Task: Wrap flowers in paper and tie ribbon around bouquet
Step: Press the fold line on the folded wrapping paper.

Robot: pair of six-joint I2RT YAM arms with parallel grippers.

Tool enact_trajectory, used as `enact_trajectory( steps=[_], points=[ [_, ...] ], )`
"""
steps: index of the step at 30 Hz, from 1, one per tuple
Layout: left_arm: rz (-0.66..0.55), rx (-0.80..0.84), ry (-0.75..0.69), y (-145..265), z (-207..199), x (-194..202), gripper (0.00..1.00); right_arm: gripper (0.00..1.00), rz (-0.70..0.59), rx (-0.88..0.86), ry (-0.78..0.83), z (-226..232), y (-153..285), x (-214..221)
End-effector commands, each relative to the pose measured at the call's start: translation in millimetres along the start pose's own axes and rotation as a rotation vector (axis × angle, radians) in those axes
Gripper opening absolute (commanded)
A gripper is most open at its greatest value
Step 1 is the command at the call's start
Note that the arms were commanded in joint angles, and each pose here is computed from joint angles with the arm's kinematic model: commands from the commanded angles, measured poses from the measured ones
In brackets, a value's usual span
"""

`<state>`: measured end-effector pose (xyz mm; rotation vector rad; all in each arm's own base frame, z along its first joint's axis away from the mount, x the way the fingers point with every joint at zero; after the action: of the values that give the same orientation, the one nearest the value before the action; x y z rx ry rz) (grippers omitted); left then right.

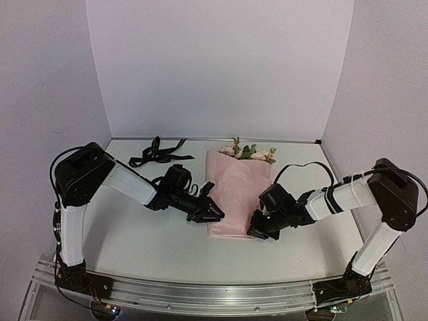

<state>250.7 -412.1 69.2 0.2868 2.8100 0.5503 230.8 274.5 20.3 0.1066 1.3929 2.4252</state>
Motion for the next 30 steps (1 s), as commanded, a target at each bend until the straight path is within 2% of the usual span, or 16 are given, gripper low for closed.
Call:
enact_trajectory(
  steps=[1, 6, 16, 24, 30],
  points=[
    [-0.031, 0.001, 0.022, -3.8, 10.6, -10.1, 0.26, 0.0, 0.04, 0.356, 0.006, -84.1, 4.3, 15.6],
    [-0.046, -0.031, 0.153, 0.3, 46.0, -7.0, 0.27, 0.0, 0.045, 0.369, 0.005, -85.7, 5.2, 16.3],
    [-0.164, -0.03, 0.291, 4.4, 68.5, -35.6, 0.31, 0.0, 0.049, 0.41, 0.015, -92.7, 7.9, 17.0],
    [-0.285, 0.021, 0.335, 14.9, 74.0, -74.5, 0.31, 0.0, 0.063, 0.425, 0.029, -93.4, 5.8, 17.5],
    [-0.309, 0.027, 0.309, 15.7, 69.5, -101.9, 0.32, 0.0, 0.076, 0.438, 0.037, -94.7, 4.1, 18.6]
  ],
)
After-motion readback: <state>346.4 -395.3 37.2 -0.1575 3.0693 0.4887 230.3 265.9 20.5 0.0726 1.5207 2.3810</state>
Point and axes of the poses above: each gripper's point midway between its finger pads, its own y axis back along the fingers, its own z axis along the line the jaws close on, x = y × z, the point moved 2 cm from there along y, back along the fingers, and after that the axes turned 6 degrees about -y, right-handed, at the moved point
